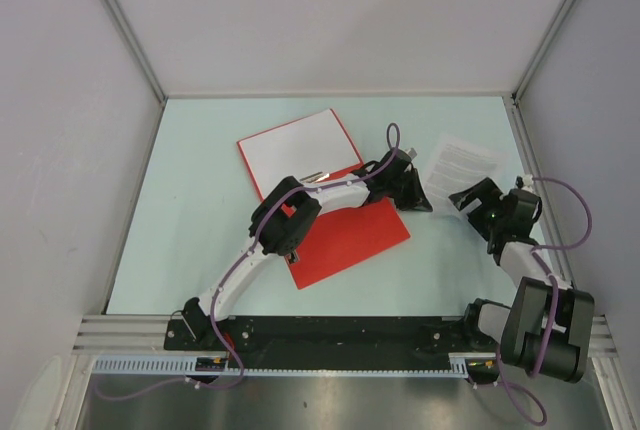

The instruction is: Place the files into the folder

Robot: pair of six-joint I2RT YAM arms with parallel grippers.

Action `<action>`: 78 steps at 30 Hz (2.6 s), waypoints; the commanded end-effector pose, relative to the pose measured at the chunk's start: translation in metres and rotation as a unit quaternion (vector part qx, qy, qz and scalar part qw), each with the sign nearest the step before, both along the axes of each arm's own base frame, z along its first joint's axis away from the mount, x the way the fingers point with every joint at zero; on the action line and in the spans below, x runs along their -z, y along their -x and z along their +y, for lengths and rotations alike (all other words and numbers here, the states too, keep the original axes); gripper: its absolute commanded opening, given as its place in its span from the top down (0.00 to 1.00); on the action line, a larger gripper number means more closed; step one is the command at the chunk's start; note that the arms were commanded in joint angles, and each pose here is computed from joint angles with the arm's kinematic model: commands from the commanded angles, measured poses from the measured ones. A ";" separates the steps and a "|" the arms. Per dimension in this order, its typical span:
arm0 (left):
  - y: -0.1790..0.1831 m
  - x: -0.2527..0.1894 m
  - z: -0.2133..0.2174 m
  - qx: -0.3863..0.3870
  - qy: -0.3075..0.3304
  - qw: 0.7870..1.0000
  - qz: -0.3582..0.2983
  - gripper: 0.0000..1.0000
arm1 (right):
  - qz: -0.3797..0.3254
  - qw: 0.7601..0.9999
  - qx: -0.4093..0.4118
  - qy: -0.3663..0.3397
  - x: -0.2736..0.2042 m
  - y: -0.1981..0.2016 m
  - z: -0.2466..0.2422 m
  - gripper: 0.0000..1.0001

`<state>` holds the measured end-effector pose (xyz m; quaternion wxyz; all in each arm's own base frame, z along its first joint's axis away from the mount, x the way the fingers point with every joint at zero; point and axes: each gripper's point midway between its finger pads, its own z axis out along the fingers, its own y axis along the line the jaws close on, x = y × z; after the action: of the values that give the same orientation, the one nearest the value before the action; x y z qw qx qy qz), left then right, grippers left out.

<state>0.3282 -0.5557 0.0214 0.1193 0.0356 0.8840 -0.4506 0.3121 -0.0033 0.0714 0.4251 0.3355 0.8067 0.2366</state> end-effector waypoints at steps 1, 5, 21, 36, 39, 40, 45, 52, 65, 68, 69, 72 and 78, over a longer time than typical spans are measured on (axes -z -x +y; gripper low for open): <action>0.014 0.031 0.023 0.003 -0.059 0.998 0.036 0.91 | -0.028 0.997 -0.037 0.061 -0.018 -0.013 -0.009 0.00; 0.014 0.033 0.023 0.005 -0.059 0.998 0.038 0.92 | -0.043 0.993 -0.048 0.095 -0.023 -0.019 -0.015 0.00; 0.011 0.040 0.029 0.007 -0.065 0.997 0.040 0.93 | -0.005 0.997 -0.029 0.076 -0.001 -0.045 -0.032 0.00; 0.006 0.036 0.032 0.014 -0.075 0.997 0.020 0.94 | 0.046 0.983 -0.051 0.171 0.006 -0.086 -0.064 0.00; 0.006 0.036 0.032 0.015 -0.075 0.997 0.019 0.94 | 0.063 0.978 -0.080 0.181 0.012 -0.093 -0.056 0.00; 0.006 0.036 0.032 0.015 -0.075 0.997 0.020 0.94 | 0.074 0.976 -0.081 0.186 0.018 -0.093 -0.056 0.00; 0.007 0.038 0.032 0.016 -0.077 0.997 0.021 0.95 | 0.111 0.970 -0.105 0.189 0.035 -0.084 -0.042 0.00; 0.006 0.035 0.031 0.016 -0.073 0.997 0.021 0.95 | 0.116 0.973 -0.150 0.133 0.044 -0.078 -0.008 0.00; 0.007 0.025 0.029 0.028 -0.066 0.997 0.011 0.95 | 0.078 0.973 -0.087 0.199 -0.004 -0.085 -0.037 0.00; 0.003 -0.007 0.024 0.037 -0.043 0.998 -0.023 0.90 | 0.099 0.967 -0.068 0.223 0.004 -0.083 -0.050 0.00; 0.002 -0.018 0.022 0.045 -0.038 0.997 -0.044 0.87 | 0.106 0.966 -0.065 0.228 0.008 -0.082 -0.053 0.00; -0.007 -0.060 0.014 0.050 -0.020 0.994 -0.100 0.68 | 0.118 0.966 -0.064 0.219 0.016 -0.082 -0.056 0.00; -0.024 -0.078 0.001 0.049 0.005 0.993 -0.109 0.50 | 0.146 0.967 -0.074 0.197 0.032 -0.073 -0.051 0.00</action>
<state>0.3336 -0.5461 0.0517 0.1521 0.1135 0.8822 -0.4309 0.3790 -0.0508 0.0360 0.3423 0.2161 0.9127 0.0564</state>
